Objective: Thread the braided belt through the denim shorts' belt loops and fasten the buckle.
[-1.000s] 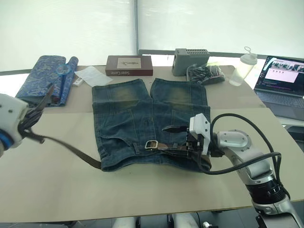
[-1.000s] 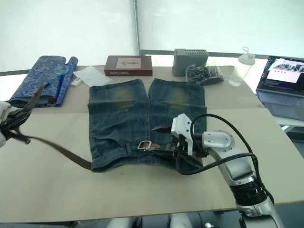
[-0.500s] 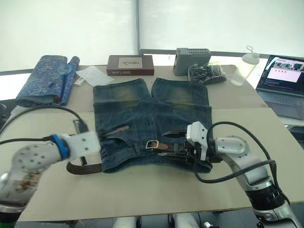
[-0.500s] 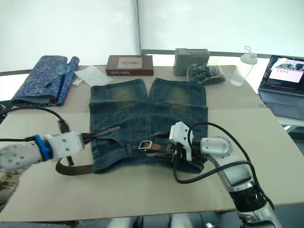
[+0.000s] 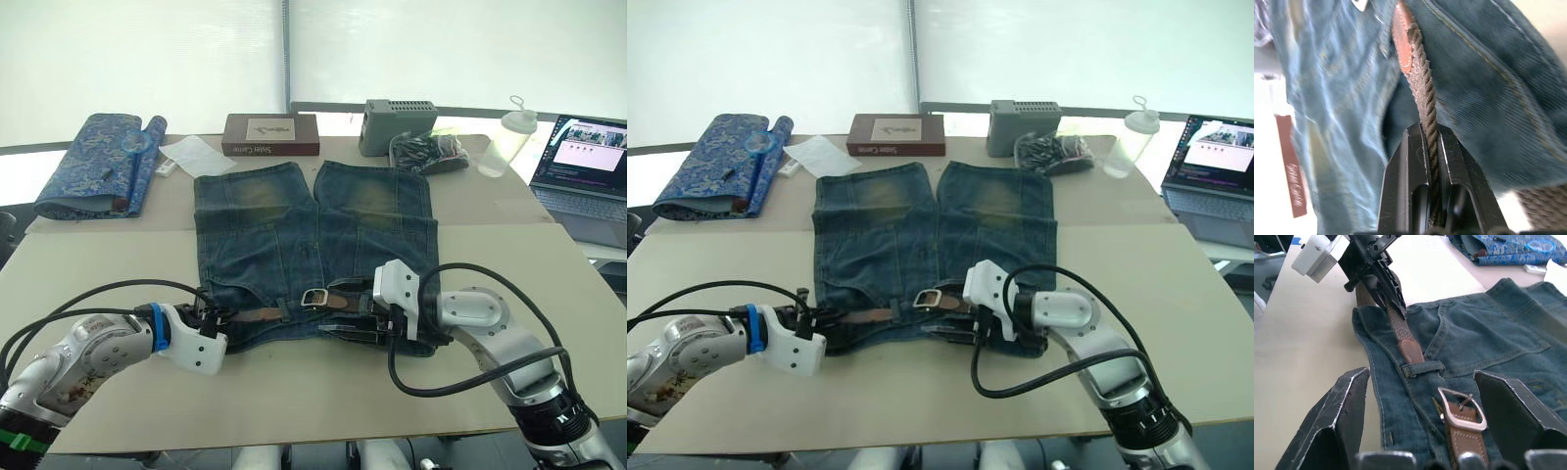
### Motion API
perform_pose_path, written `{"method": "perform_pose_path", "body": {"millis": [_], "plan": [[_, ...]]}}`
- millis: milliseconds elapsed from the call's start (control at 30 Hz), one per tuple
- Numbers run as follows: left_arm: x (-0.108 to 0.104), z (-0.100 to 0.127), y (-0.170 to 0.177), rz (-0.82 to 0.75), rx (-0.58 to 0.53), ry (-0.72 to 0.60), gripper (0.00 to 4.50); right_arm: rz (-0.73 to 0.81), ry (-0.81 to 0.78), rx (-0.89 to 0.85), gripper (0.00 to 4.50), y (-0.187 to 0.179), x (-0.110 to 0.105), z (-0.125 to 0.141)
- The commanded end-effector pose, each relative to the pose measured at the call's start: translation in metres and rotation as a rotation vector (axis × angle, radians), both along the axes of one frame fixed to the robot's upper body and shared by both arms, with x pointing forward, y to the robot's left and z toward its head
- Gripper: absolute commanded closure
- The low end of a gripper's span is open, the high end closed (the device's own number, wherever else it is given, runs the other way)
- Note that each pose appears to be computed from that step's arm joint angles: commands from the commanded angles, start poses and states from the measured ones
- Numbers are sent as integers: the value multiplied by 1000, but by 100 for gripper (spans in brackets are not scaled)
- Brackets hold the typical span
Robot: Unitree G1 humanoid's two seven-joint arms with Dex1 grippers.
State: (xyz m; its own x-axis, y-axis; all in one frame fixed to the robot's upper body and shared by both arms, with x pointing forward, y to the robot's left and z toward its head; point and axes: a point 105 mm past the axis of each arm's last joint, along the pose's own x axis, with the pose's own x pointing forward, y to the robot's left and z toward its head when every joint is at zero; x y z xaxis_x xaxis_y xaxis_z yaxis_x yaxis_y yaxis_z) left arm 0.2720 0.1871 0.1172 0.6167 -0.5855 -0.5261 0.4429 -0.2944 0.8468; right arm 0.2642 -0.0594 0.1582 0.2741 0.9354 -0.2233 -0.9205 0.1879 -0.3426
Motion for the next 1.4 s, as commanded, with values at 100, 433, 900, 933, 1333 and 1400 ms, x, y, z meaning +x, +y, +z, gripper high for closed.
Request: {"method": "perform_pose_path", "body": {"millis": [100,433,900,933,1333,1400], "plan": [[7,12,-3,-45,111,-47,442,23,-11,-19,72,3,3,5],[11,6,-26,-77,65,-49,442,-9,157,-46,72,6,9,-8],[21,-4,-47,161,-402,41,442,-15,454,-96,72,21,13,-37],[21,-4,-47,176,-429,42,442,-8,476,-95,72,21,11,-38],[5,-5,-59,117,-524,-2,442,-226,641,14,72,18,34,-44],[6,-5,-59,119,-532,-14,442,-234,675,67,72,19,36,-38]]}}
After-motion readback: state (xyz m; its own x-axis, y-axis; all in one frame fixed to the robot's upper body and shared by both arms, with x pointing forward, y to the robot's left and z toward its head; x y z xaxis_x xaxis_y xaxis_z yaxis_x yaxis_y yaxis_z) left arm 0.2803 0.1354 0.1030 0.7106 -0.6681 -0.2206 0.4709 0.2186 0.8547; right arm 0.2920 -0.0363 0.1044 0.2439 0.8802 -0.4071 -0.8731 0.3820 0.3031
